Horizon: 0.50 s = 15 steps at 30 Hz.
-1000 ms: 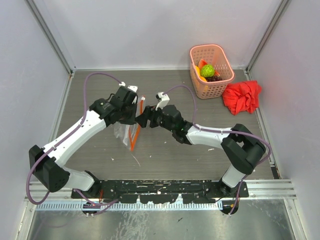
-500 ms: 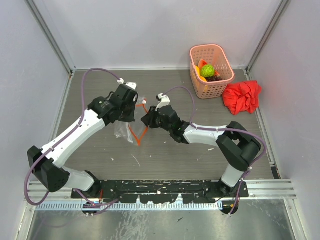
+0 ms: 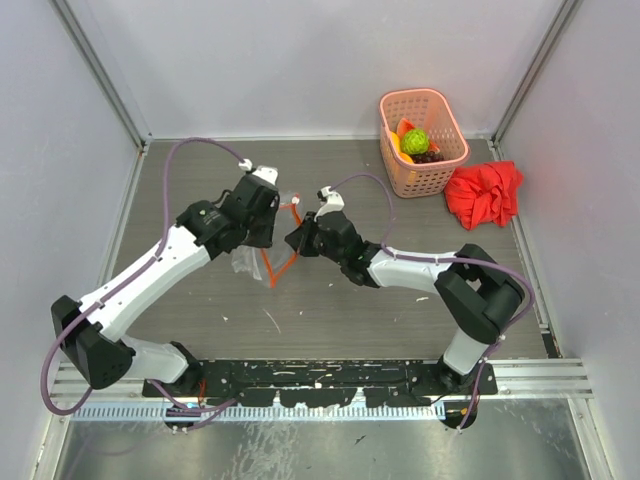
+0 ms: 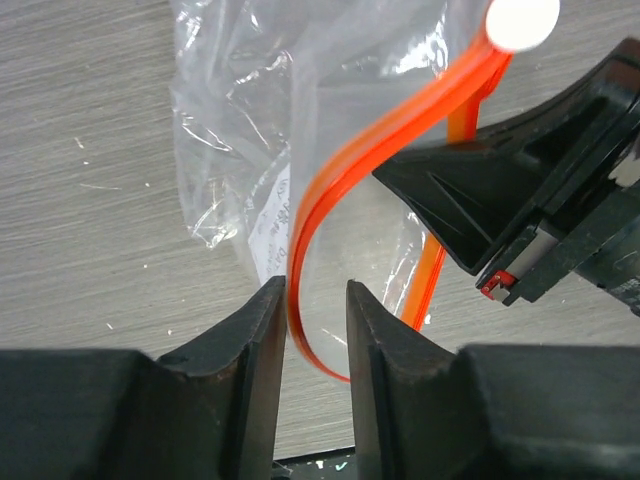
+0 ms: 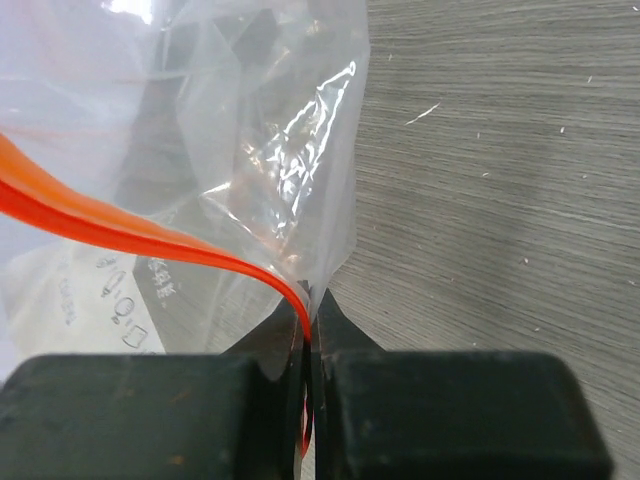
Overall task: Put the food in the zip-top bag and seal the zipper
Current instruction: Open the zipper of the food storage bag.
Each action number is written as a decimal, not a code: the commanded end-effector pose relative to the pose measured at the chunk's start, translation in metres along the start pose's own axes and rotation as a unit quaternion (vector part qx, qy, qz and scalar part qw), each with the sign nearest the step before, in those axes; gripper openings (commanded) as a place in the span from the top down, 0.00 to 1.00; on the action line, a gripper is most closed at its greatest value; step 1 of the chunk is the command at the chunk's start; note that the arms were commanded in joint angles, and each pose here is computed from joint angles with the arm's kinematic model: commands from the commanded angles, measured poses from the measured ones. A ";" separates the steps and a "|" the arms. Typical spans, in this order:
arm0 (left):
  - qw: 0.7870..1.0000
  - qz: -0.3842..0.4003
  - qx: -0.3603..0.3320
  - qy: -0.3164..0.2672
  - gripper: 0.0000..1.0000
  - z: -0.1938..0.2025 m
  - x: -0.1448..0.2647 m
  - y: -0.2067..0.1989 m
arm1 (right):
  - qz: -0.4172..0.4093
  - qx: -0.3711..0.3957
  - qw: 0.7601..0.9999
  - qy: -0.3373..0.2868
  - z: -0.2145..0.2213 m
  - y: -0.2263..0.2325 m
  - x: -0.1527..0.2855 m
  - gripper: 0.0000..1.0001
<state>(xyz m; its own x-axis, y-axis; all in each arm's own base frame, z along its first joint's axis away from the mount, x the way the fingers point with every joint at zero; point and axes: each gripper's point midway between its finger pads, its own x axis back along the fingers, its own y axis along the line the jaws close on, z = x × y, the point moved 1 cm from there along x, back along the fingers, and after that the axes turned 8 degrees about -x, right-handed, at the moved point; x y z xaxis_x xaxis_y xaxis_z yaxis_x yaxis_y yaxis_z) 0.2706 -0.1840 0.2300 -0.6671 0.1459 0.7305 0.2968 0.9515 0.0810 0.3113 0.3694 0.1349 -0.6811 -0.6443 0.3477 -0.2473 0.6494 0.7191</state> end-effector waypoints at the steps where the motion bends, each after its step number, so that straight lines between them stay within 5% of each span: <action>1: 0.999 0.022 0.006 -0.025 0.66 -0.004 -0.002 -0.016 | -0.045 -0.041 0.998 -0.035 -0.025 0.034 0.013 0.94; 9: 0.999 -0.029 0.003 -0.042 0.57 -0.001 -0.016 -0.009 | -0.060 -0.051 0.996 -0.036 -0.026 0.041 0.018 0.94; 15: 0.994 -0.088 -0.018 -0.058 0.79 -0.010 -0.003 0.016 | -0.051 -0.049 0.997 -0.026 -0.020 0.033 0.018 0.93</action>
<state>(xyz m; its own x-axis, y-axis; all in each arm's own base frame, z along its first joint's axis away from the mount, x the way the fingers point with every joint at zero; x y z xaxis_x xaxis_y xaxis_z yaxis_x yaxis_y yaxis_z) 0.2718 -0.1864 0.2079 -0.7023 0.0833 0.7070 0.2747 0.9479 0.1611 0.3063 0.3702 0.1473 -0.6792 -0.6592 0.3229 -0.2087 0.5951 0.7761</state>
